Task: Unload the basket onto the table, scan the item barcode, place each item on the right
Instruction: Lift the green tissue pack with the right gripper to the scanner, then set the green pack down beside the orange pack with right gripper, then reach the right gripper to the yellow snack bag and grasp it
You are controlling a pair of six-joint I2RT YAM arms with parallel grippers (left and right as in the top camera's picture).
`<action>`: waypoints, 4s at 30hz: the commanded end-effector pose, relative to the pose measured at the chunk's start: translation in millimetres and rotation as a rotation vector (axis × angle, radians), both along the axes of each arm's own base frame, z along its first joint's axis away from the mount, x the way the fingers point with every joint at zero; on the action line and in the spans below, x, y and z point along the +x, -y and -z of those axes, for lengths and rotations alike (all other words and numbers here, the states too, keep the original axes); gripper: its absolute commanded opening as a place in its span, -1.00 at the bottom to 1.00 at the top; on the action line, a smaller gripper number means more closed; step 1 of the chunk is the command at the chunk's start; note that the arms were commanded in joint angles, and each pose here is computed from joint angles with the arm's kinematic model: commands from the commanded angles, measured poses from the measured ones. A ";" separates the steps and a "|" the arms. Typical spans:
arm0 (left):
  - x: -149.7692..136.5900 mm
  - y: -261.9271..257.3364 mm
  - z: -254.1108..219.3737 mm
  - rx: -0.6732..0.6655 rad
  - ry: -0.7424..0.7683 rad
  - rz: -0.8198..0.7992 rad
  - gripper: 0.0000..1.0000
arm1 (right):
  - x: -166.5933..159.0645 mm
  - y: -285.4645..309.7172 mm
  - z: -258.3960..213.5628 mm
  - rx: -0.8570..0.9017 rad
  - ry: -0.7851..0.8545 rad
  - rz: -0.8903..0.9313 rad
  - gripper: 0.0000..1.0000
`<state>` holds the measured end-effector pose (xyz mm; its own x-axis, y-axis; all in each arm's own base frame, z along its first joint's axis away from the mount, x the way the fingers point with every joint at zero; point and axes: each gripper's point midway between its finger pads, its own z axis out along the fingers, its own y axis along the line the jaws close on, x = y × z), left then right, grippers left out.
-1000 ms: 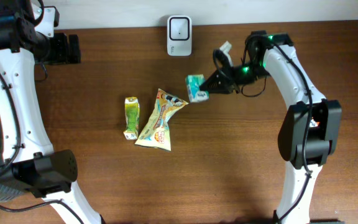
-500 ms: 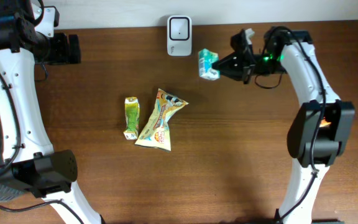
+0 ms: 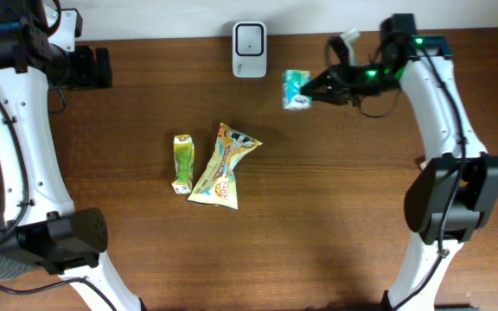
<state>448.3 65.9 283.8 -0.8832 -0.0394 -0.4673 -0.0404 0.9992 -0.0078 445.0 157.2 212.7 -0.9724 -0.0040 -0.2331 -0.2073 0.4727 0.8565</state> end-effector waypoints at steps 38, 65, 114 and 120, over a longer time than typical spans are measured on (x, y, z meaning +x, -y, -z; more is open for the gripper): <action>-0.1 -4.6 0.4 0.000 0.001 0.002 0.98 | 196.4 -79.9 67.8 -1.576 1.318 -0.015 -0.92; -0.1 -4.6 0.4 0.000 0.001 0.002 0.98 | -46.5 259.0 16.5 -0.779 -0.292 0.825 -0.92; 0.0 -4.1 0.4 0.000 0.001 0.003 0.98 | -78.0 30.5 98.5 -1.616 0.146 0.017 -0.92; -0.1 -4.3 0.4 0.000 0.001 0.003 0.98 | -84.6 34.2 136.7 -1.677 0.048 -0.048 -0.92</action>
